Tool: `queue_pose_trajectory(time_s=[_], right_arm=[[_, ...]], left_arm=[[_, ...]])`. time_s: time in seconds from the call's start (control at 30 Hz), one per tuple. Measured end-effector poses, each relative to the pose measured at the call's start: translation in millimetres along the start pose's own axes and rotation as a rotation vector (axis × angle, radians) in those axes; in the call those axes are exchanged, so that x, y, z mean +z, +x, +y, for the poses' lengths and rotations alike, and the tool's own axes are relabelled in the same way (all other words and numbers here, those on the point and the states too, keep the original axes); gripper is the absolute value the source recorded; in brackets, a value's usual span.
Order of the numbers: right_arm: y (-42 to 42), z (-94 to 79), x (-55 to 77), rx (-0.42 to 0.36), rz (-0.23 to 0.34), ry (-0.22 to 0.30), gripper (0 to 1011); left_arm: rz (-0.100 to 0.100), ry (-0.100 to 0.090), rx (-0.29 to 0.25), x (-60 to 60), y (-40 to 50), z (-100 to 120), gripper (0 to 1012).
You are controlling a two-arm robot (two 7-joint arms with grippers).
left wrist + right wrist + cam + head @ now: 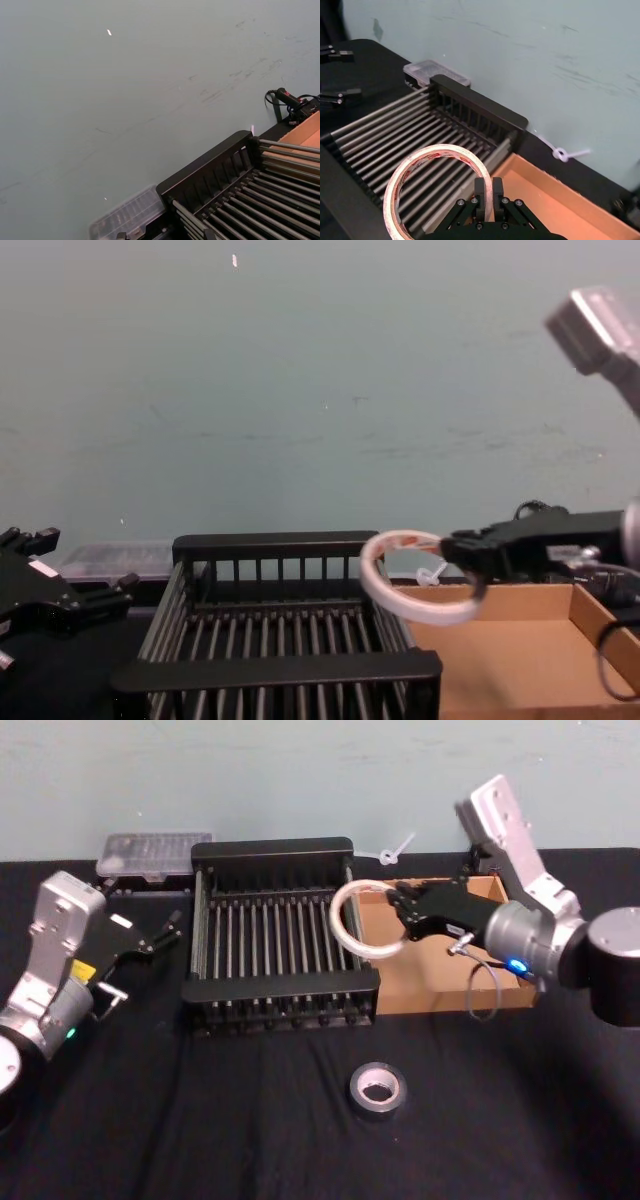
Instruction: Pick up the white tape and place it into the black box , Pick up the silver tape and place it into the brown box.
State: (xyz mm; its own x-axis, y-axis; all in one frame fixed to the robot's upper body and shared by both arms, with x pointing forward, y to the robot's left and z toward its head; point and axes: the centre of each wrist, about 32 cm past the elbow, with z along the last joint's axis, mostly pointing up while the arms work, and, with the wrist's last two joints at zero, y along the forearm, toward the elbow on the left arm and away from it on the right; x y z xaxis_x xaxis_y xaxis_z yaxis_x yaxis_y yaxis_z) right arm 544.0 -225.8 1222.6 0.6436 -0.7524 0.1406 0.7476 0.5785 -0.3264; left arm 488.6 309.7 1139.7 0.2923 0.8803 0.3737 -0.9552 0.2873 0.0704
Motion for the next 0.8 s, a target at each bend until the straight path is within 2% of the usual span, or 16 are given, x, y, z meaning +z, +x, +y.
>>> queue_pose_trajectory(time_s=[0.5,0.8], right_arm=[[-11.0,44.3,20.8,0.062,-0.038,-0.007,97],[-14.6,51.0,23.4,0.068,-0.048,-0.005,97]], left_arm=[[0.000,0.000,0.000,0.0,0.0,0.0,1002],[0.000,0.000,0.000,0.0,0.0,0.0,1001]])
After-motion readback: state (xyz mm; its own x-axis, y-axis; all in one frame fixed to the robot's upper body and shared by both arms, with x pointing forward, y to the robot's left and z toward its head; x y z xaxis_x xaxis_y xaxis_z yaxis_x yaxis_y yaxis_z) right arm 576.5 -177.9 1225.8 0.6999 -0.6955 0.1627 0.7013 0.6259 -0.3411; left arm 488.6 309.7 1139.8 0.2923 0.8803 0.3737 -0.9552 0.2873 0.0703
